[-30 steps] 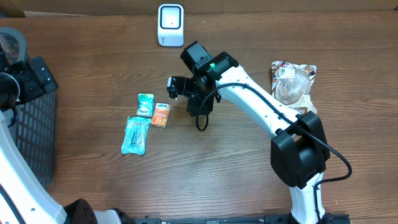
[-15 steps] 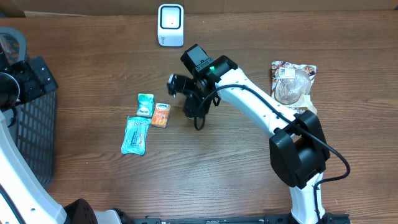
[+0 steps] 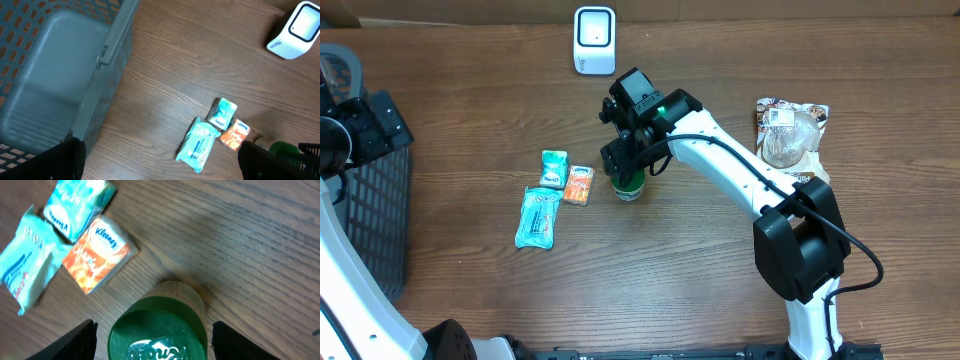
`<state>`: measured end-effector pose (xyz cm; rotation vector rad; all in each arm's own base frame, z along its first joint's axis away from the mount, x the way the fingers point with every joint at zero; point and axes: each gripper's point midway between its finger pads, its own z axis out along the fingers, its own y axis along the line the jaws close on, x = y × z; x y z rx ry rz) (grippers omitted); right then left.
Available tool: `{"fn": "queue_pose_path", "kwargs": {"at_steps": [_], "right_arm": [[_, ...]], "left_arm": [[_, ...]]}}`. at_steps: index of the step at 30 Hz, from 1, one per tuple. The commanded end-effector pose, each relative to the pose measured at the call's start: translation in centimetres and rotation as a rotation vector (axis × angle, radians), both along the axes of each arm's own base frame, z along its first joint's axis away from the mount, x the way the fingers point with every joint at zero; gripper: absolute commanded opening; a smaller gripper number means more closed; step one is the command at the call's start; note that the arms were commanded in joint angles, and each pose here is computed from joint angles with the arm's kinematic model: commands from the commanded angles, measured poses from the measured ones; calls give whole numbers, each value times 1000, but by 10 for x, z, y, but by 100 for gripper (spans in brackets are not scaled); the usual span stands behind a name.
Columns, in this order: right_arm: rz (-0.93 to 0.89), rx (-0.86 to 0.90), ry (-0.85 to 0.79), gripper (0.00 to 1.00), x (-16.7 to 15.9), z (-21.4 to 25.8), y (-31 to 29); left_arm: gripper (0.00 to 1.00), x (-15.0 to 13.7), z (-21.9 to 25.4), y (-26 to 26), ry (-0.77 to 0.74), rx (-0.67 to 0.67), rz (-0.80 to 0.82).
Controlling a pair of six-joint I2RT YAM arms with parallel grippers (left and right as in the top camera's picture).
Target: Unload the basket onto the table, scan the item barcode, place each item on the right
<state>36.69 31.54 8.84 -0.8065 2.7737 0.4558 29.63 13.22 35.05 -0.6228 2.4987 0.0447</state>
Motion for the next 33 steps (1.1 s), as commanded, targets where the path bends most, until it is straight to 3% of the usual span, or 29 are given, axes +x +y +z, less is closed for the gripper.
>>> {"fn": "queue_pose_path", "kwargs": {"at_steps": [1, 3, 9, 18, 33], "right_arm": [[-142, 6, 11, 70, 8, 4, -3], [-155, 9, 10, 70, 9, 4, -3], [-159, 6, 13, 100, 10, 19, -5], [-110, 76, 78, 100, -9, 68, 10], [-244, -88, 20, 96, 3, 17, -17]], "left_arm": [[100, 2, 2, -2, -8, 3, -20], [100, 2, 2, -2, -8, 3, -20], [100, 2, 2, -2, -8, 3, -20], [100, 2, 2, -2, -8, 3, -20], [99, 2, 2, -2, -8, 3, -20]]}}
